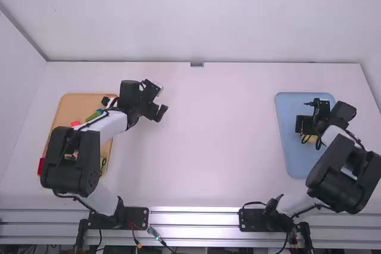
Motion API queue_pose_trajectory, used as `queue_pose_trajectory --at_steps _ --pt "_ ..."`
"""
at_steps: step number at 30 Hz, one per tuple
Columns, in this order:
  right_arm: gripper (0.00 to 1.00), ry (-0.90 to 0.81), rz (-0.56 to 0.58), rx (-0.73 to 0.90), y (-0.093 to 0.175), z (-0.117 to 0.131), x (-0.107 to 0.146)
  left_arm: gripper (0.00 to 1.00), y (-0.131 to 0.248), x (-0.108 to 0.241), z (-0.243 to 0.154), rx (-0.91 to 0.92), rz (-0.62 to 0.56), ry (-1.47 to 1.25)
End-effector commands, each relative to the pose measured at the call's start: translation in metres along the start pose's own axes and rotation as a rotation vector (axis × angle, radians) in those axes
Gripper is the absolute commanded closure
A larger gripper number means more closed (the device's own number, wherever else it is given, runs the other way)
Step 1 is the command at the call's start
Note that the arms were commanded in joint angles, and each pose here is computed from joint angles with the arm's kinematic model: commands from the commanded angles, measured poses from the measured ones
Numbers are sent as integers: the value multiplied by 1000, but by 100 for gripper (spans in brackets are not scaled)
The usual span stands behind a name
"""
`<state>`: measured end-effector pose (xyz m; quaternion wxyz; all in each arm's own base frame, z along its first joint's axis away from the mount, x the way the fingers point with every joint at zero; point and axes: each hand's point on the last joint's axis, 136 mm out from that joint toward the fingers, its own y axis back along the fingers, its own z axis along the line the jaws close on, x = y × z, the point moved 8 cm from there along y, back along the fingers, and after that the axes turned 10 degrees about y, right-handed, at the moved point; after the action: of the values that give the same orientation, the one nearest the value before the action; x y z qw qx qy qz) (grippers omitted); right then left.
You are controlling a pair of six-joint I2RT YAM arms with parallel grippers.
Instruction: Assemble lego blocks to make yellow taxi
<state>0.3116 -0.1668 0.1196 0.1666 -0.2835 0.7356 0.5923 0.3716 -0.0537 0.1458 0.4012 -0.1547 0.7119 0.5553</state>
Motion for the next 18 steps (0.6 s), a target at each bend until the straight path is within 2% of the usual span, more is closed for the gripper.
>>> queue_pose_trajectory --at_steps 1,2,5,6,9,13,15,18 --pt "1 34 -62 102 36 3 -30 1 36 -44 -5 -13 -118 -32" --pt "1 37 -67 104 38 4 -32 1 37 -45 -5 -14 -120 -33" --pt "1 117 -192 110 81 28 -64 1 75 -67 -13 -25 -182 -51" --pt "1 125 -206 111 86 31 -67 1 80 -69 -13 -27 -192 -54" --pt "1 204 -351 107 130 57 -90 1 113 -81 -21 -41 -271 -79" --pt "1 260 -461 99 160 78 -104 1 135 -87 -27 -50 -326 -96" --pt "1 319 -592 81 196 101 -114 1 158 -92 -32 -61 -381 -112" --pt "1 340 -665 71 216 114 -115 2 170 -94 -33 -81 -418 -110"
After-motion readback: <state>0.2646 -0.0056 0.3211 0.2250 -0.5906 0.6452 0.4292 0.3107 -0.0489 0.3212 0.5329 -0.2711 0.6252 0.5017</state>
